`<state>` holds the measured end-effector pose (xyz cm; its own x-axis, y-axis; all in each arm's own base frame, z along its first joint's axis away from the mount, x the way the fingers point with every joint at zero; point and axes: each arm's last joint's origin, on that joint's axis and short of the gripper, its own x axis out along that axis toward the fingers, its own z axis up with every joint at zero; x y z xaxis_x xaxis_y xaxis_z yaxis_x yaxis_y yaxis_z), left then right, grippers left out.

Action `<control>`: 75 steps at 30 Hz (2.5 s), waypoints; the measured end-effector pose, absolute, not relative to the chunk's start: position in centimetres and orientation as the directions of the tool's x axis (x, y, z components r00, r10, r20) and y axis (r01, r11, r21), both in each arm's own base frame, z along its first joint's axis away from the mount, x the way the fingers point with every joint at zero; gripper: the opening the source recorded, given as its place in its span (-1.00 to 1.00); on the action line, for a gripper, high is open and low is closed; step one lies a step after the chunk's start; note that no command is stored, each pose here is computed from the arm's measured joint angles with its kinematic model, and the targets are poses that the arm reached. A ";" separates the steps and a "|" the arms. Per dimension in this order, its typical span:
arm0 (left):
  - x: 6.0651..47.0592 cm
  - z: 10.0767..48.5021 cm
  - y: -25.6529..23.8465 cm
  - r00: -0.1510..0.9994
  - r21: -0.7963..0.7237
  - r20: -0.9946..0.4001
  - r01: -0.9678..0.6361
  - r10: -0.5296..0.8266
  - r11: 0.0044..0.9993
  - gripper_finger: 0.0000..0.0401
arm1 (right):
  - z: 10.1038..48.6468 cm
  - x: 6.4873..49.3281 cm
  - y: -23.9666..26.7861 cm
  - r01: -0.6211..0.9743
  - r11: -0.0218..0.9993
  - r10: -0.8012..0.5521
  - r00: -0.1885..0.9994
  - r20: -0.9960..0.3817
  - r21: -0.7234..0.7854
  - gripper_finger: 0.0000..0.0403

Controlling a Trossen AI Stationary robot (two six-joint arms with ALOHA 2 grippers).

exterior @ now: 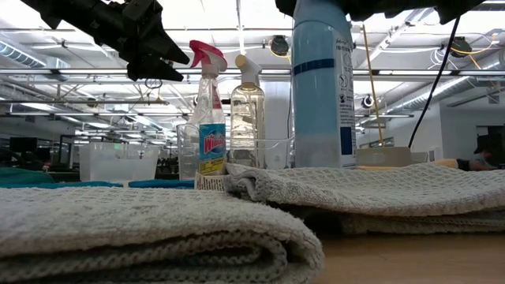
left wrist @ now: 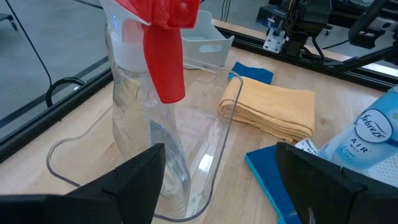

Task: Pick & Place Kitchen Items
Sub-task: Put the blue air freshener spray into the transparent bin

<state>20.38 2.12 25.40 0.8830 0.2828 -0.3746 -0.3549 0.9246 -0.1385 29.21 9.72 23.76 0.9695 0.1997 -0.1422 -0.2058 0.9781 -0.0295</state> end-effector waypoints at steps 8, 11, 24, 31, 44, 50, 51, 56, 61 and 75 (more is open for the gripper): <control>20.4 25.4 2.1 0.883 -0.139 -0.374 -0.355 0.283 0.925 0.53 | 25.0 28.9 9.5 -0.198 0.980 0.197 0.978 -0.066 -0.013 -0.21; 20.4 25.4 2.1 0.883 -0.139 -0.374 -0.355 0.283 0.924 0.53 | 25.8 28.5 9.3 -0.194 0.981 0.194 0.980 -0.040 0.000 -0.21; 20.4 25.4 2.1 0.883 -0.139 -0.374 -0.355 0.283 0.925 0.53 | 28.4 27.7 6.5 -0.119 0.986 0.113 0.992 0.060 0.120 -0.21; 20.4 25.4 2.1 0.883 -0.139 -0.374 -0.355 0.283 0.925 0.54 | 28.5 28.1 4.3 -0.049 0.982 0.036 0.997 0.075 0.184 -0.21; 20.4 25.4 2.1 0.883 -0.139 -0.374 -0.355 0.283 0.925 0.53 | 28.9 28.4 1.5 0.038 0.982 -0.059 0.992 0.109 0.187 -0.21; 20.4 25.4 2.1 0.883 -0.139 -0.374 -0.355 0.283 0.925 0.53 | 29.4 28.4 0.6 0.065 0.980 -0.093 0.985 0.143 0.186 -0.21; 20.4 25.4 2.1 0.883 -0.139 -0.374 -0.355 0.283 0.925 0.53 | 29.6 28.5 0.4 0.071 0.981 -0.098 0.984 0.146 0.179 -0.21; 20.4 25.4 2.1 0.883 -0.139 -0.374 -0.355 0.283 0.925 0.54 | 31.5 28.9 -0.4 0.104 0.984 -0.127 0.978 0.164 0.143 -0.21; 20.4 25.4 2.1 0.883 -0.139 -0.374 -0.355 0.283 0.924 0.54 | 33.0 29.3 -1.2 0.141 0.985 -0.155 0.977 0.148 0.096 -0.20; 20.4 25.4 2.1 0.883 -0.139 -0.374 -0.355 0.283 0.925 0.54 | 33.2 29.2 -4.8 0.272 0.959 -0.275 0.960 0.042 0.073 -0.21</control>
<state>20.37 2.13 25.41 0.8831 0.2828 -0.3742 -0.3549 0.9246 -0.1387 29.20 -4.78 33.22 0.9604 -0.2755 0.0424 0.2720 0.9595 0.0735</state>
